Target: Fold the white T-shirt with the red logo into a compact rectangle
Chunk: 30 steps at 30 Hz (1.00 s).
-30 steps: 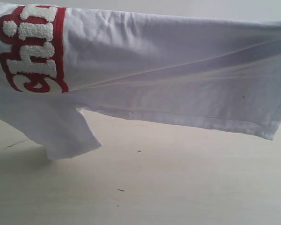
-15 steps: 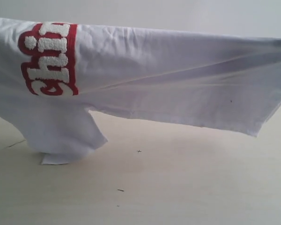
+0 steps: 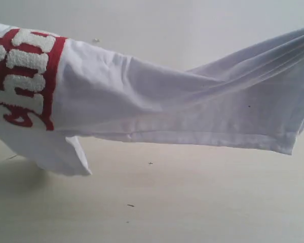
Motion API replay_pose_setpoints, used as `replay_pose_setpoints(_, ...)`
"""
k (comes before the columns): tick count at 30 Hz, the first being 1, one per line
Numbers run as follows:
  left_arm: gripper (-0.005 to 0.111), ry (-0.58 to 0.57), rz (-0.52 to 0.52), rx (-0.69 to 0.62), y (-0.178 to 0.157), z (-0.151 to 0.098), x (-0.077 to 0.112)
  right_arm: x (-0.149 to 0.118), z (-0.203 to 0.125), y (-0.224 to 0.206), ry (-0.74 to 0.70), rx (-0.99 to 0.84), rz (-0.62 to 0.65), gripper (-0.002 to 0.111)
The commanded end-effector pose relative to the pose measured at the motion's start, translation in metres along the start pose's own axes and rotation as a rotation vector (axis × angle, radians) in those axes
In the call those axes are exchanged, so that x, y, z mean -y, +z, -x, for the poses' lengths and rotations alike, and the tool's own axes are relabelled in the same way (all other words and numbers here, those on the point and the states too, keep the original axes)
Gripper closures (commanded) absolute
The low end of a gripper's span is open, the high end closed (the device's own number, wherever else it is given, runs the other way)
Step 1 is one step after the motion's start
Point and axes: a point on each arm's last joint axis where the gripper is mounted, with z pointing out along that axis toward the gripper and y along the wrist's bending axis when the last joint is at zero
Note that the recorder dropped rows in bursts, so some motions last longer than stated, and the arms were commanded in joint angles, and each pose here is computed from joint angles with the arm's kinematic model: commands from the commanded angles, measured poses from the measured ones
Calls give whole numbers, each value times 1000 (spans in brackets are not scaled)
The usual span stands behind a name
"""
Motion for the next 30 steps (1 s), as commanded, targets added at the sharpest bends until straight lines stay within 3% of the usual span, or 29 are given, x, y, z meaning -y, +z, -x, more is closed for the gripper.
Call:
replay_pose_setpoints(1,107,-13,-62,-22,-12,-3,11,-18,-10,2,43,5,43,108)
replay_pose_setpoints(3,107,-28,-107,-23,-4,-4,17,-24,-23,20,42,-69,85,108)
replay_pose_setpoints(6,107,30,-227,-102,39,-10,25,-17,-39,49,42,-226,116,108)
replay_pose_setpoints(10,107,90,-366,-167,122,-15,32,0,-46,113,89,-324,217,108)
replay_pose_setpoints(15,107,95,-160,-75,220,-15,31,44,-47,199,20,-230,-30,108)
replay_pose_setpoints(22,103,94,-27,-12,291,-24,47,64,-49,258,4,-93,-235,107)
replay_pose_setpoints(25,88,94,45,22,308,-26,50,69,-50,272,-2,-49,-301,96)
replay_pose_setpoints(30,50,70,165,79,318,-24,46,81,-43,275,-14,50,-442,71)
